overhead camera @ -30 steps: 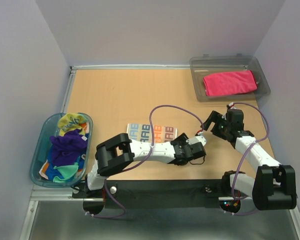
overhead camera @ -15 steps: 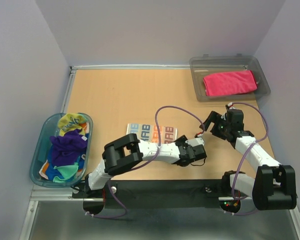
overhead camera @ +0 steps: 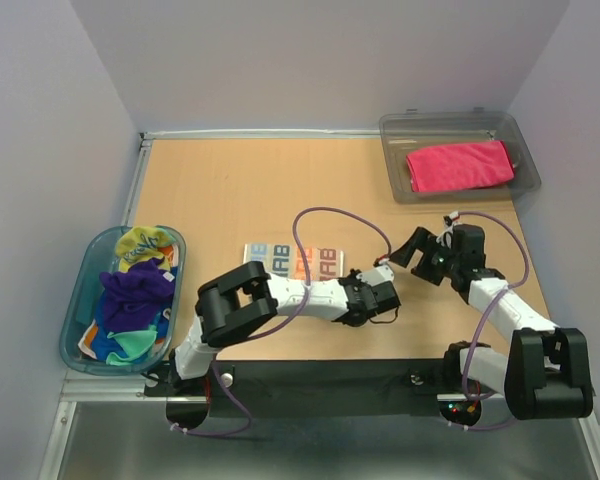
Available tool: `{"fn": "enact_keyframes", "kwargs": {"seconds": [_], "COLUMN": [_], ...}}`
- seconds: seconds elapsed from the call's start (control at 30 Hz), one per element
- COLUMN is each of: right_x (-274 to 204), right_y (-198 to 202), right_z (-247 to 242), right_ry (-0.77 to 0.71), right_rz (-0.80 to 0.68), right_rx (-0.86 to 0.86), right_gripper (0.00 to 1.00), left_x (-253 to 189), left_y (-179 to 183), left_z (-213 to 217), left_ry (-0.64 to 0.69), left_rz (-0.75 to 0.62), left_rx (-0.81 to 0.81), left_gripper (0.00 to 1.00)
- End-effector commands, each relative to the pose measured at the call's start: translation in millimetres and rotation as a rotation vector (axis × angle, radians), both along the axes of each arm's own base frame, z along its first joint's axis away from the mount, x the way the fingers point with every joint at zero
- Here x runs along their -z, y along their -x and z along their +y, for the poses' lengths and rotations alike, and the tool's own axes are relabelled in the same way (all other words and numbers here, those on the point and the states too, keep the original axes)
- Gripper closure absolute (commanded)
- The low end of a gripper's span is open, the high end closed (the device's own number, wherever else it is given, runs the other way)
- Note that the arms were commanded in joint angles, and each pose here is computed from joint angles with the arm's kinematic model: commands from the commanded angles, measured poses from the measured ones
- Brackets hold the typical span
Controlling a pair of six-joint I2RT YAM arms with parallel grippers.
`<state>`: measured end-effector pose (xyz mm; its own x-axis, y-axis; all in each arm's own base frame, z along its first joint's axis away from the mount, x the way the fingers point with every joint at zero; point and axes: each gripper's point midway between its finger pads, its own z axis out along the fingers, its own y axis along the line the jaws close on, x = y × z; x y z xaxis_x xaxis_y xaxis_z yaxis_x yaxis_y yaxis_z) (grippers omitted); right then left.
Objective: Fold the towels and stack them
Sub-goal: Fold the towel
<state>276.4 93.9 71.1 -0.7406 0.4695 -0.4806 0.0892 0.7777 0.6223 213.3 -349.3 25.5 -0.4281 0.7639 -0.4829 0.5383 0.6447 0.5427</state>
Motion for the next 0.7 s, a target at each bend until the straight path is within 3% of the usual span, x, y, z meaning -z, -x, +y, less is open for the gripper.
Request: {"fn": "enact_keyframes", "kwargs": {"seconds": [0.0,0.2,0.47,0.6,0.67], "right_x": [-19,-29,-7,5,7], "right_y": [-5,-5,-10,-15,-18], "right_z": [27,56,86,73,64], "right_ry": [-0.201,-0.447,-0.463,-0.378,-0.309], "right_rz": [-0.054,-0.050,0.009,0.003,-0.018], "right_rx": [-0.047,-0.047,-0.016,0.047,0.061], "right_gripper": [0.00,0.00,0.00,0.00,0.00], "left_x": [-37,-58,-46,-37,-40], "left_y": [-2,-1,-2,-1,-3], "left_z": [-13,-19,-13,-14,-19], "left_ry": [0.237,0.363,0.316,0.286,0.288], "left_rz": [0.046,0.075,0.081,0.092,0.090], "left_rx": [-0.014,0.012,-0.004,-0.003,-0.010], "left_gripper": [1.00,1.00,1.00,0.79,0.61]}}
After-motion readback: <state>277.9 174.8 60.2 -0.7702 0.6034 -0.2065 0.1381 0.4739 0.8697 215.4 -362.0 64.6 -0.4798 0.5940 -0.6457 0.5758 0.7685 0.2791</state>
